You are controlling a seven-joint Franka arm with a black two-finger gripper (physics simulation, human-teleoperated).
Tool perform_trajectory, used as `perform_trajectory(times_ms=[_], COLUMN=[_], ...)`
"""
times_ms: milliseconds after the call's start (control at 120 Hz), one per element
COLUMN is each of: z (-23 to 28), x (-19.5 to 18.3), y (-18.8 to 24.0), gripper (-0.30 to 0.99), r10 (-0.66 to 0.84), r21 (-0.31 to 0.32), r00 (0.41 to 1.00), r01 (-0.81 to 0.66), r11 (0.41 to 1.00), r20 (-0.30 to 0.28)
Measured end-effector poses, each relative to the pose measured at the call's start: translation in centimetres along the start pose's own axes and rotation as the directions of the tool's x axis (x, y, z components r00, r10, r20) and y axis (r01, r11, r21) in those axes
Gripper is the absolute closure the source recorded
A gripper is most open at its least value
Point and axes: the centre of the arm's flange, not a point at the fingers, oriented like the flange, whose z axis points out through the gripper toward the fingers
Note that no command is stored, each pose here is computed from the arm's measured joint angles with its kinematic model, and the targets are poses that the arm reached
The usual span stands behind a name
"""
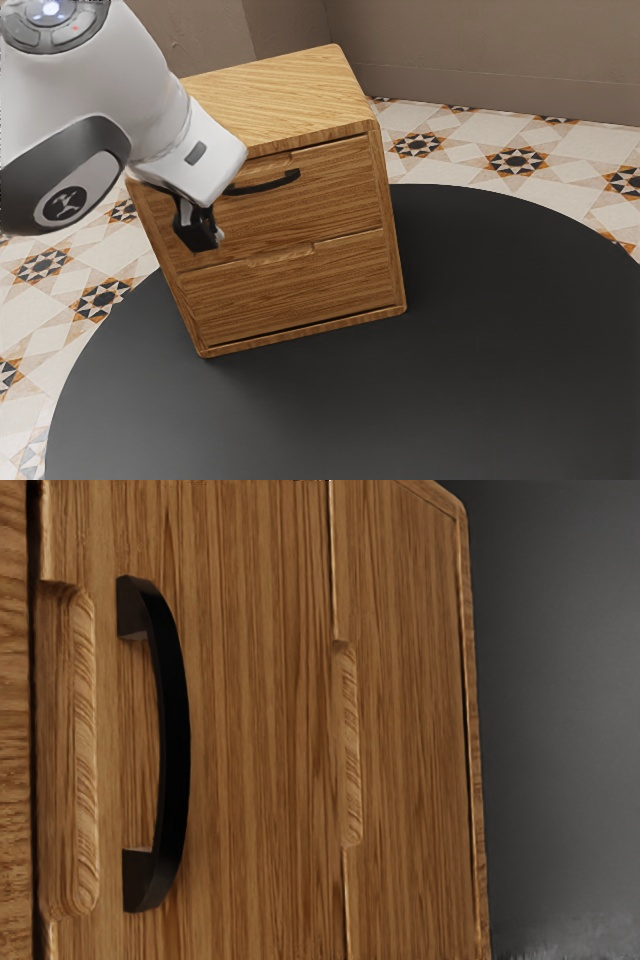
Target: Pull the drawer handle with one arm to open the drawer
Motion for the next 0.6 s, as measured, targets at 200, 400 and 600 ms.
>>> perform_trajectory(times_ms=[200, 400, 600], z=[0.9, 2.7, 3.1], x=[1.0, 2.9, 2.8], y=[0.1, -0.5, -0.8], gripper=[0.0, 0.0, 0.0], r10=[0.089, 0.087, 0.05], r21=[0.028, -0.018, -0.023], r00=[0.996, 0.996, 0.998], r01=[-0.089, -0.088, -0.051], r11=[0.996, 0.996, 0.998], r20=[0.005, -0.035, -0.036])
